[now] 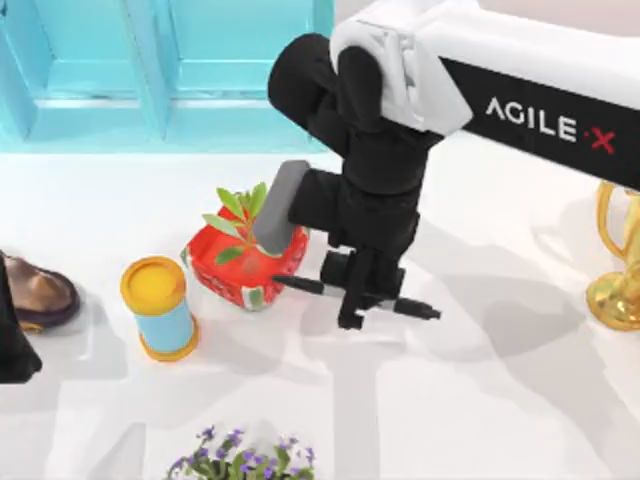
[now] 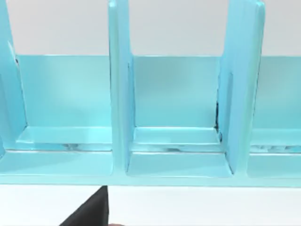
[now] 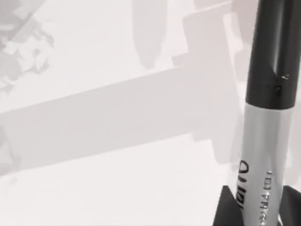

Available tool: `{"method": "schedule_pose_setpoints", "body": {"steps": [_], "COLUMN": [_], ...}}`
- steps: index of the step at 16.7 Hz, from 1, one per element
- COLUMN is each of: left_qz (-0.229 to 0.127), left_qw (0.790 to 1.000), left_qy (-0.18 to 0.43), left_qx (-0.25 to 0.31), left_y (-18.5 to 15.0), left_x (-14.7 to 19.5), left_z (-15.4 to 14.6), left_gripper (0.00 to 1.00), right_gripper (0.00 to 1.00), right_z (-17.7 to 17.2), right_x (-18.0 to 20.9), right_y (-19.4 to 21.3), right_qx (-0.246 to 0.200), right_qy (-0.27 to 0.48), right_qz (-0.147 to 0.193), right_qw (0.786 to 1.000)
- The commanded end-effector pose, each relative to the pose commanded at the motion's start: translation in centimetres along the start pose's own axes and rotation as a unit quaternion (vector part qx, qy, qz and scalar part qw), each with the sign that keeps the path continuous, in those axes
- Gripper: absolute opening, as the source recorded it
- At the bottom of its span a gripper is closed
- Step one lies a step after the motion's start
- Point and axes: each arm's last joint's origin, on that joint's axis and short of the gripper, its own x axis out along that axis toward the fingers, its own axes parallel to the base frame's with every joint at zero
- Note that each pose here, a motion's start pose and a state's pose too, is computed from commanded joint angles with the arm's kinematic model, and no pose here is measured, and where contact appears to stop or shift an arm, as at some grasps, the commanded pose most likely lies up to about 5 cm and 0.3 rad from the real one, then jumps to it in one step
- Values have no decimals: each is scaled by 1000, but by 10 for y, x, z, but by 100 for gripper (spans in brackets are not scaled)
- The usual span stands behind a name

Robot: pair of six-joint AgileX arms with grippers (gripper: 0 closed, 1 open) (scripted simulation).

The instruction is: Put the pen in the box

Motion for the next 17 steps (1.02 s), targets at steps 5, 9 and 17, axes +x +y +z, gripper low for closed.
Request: {"method": "schedule_pose_setpoints", "body": {"steps": [5, 9, 17], "left_qz": [0, 0, 0], "left_qw": [1000, 1000, 1000], "left_qy": [0, 0, 0], "left_qx": [0, 0, 0], "left_y": [0, 0, 0], "left_x": [0, 0, 0], "left_z": [0, 0, 0], "left_gripper": [100, 100, 100], "right_gripper": [0, 0, 0], "right_z": [0, -11, -130], "right_x": [-6, -29, -139], "right_y": [1, -9, -80], "right_qx": [-1, 48, 482], "right_qy": [-3, -23, -123], "right_qz": [-2, -19, -100], "right_qw": [1000, 998, 862]}}
